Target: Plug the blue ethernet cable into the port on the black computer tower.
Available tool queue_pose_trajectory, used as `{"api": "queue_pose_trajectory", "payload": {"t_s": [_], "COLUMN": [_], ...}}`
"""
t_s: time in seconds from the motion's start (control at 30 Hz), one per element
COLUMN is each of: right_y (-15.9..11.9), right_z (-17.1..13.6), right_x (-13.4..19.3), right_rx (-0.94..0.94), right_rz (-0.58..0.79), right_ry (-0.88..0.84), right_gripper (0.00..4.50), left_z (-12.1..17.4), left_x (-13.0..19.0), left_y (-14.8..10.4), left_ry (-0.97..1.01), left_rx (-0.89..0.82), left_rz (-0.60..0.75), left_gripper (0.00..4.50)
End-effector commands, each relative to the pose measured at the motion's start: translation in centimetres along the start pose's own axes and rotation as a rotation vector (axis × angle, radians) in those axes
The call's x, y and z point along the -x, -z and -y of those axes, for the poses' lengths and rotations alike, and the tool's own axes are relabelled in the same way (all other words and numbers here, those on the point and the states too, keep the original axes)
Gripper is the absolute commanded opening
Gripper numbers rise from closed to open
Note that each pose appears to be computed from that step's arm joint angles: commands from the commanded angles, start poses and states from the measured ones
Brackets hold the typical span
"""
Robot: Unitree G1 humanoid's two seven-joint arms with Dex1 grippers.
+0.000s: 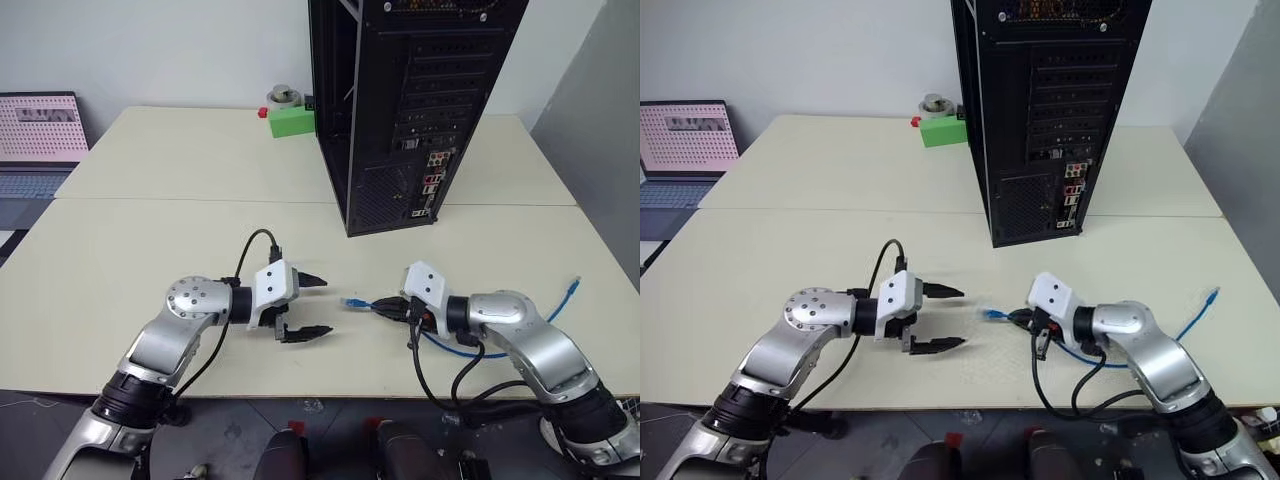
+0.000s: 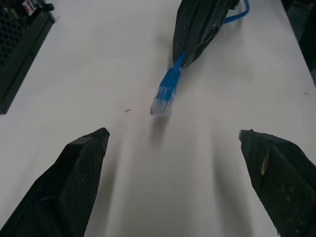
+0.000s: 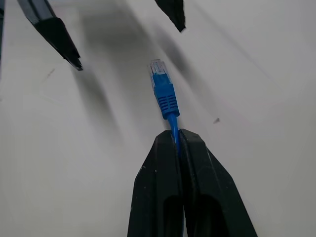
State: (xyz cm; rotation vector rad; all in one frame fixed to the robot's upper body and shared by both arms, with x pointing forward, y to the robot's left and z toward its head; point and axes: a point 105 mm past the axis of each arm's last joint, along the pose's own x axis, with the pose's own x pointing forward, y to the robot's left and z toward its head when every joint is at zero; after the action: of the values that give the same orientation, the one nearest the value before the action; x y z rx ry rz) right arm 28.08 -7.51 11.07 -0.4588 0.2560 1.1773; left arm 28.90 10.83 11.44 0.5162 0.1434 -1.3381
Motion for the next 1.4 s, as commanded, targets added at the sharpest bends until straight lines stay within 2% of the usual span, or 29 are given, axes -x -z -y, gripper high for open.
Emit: {"api": "queue_pose_trajectory", "payload": {"t_s": [0.03, 0.23, 0.37, 0.43, 0.57, 0.87, 0.9, 1.07, 1.27, 1.4], "right_y": [-2.0, -2.4, -2.6, -2.7, -2.8, -3.1, -3.1, -3.2, -3.1, -3.6], "right_z": [-0.7, -1.1, -1.4, -1.5, -1.6, -1.8, -1.8, -1.9, -1.5, -0.5], "right_x": [0.0, -0.2, -0.2, -0.3, -0.3, -0.2, -0.2, -0.2, 0.2, 2.2], "right_rx": [0.071, 0.090, 0.092, 0.091, 0.092, 0.094, 0.095, 0.081, 0.080, 0.065], "right_rz": [0.035, 0.039, 0.045, 0.047, 0.052, 0.060, 0.061, 0.072, 0.071, 0.078], "right_ry": [-0.050, -0.069, -0.077, -0.080, -0.085, -0.092, -0.093, -0.101, -0.102, -0.082], "right_gripper": [0.04, 0.04, 0.00, 0.00, 0.00, 0.00, 0.00, 0.00, 1.31, 2.33], "left_z": [-0.3, -0.1, 0.2, 0.4, 0.5, 0.2, 0.2, -0.2, -0.6, -0.9], "left_x": [-0.3, -0.6, -0.9, -1.0, -1.1, -1.3, -1.3, -1.3, -1.4, -1.3], "left_y": [-1.1, -1.4, -1.6, -1.6, -1.5, -1.0, -0.9, -0.7, -0.9, -1.4], "left_ry": [0.018, 0.046, 0.075, 0.086, 0.101, 0.078, 0.076, 0.045, -0.029, -0.089], "left_rx": [-0.046, -0.052, -0.051, -0.048, -0.050, -0.061, -0.064, -0.114, -0.214, -0.353], "left_rz": [0.028, 0.039, 0.052, 0.054, 0.046, 0.025, 0.022, 0.016, 0.068, 0.098], "left_gripper": [4.50, 4.50, 3.85, 3.34, 2.59, 0.48, 0.33, 0.31, 0.31, 0.31]}}
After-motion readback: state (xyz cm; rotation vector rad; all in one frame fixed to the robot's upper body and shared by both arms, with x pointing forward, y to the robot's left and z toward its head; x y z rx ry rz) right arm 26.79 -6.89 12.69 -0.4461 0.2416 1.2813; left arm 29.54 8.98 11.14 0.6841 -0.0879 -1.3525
